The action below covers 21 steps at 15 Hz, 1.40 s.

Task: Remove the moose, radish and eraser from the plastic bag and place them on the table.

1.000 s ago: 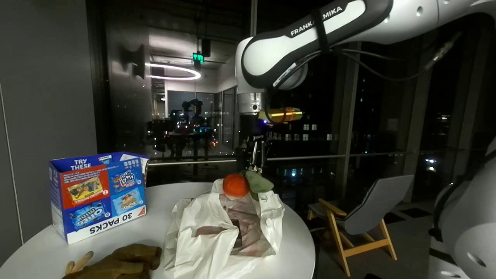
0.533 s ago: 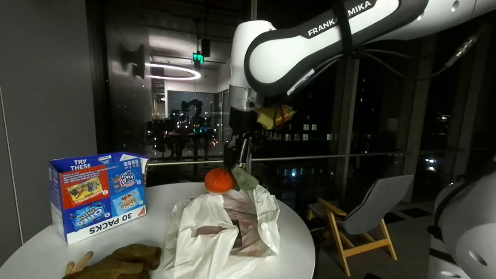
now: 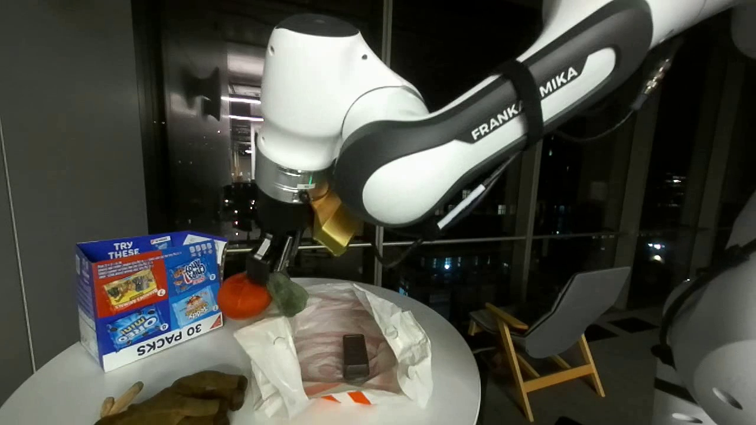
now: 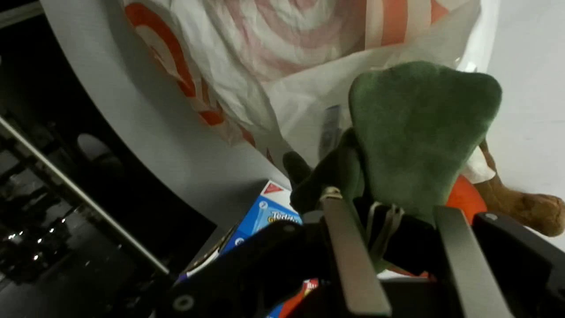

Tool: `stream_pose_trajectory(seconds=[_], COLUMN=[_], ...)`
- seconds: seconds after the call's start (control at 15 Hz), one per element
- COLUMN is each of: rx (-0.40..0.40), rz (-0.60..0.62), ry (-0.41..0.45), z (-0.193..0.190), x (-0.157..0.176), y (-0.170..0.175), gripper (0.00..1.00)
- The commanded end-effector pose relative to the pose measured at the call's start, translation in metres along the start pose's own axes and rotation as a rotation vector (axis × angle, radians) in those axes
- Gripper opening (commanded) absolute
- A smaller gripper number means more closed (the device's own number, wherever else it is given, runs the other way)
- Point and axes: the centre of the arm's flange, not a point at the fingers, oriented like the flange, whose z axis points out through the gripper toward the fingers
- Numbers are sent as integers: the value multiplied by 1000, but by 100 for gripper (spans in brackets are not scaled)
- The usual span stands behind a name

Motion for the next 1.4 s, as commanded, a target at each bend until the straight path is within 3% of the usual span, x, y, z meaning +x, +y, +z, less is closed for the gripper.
stream_pose_trajectory(seconds=[0.0, 0.47, 0.8, 0.87, 0.93, 1.07, 1.33], rx=[-99, -84, 155, 169, 183, 160, 47], rz=[-21, -24, -71, -60, -58, -49, 23], ry=[109, 186, 215, 199, 185, 174, 107], z=[28, 72, 82, 86, 91, 96, 96], x=[36, 55, 65, 68, 69, 70, 68], y=[-28, -59, -77, -78, -77, -76, -56], gripper=[7, 7, 7, 13, 36, 38, 67])
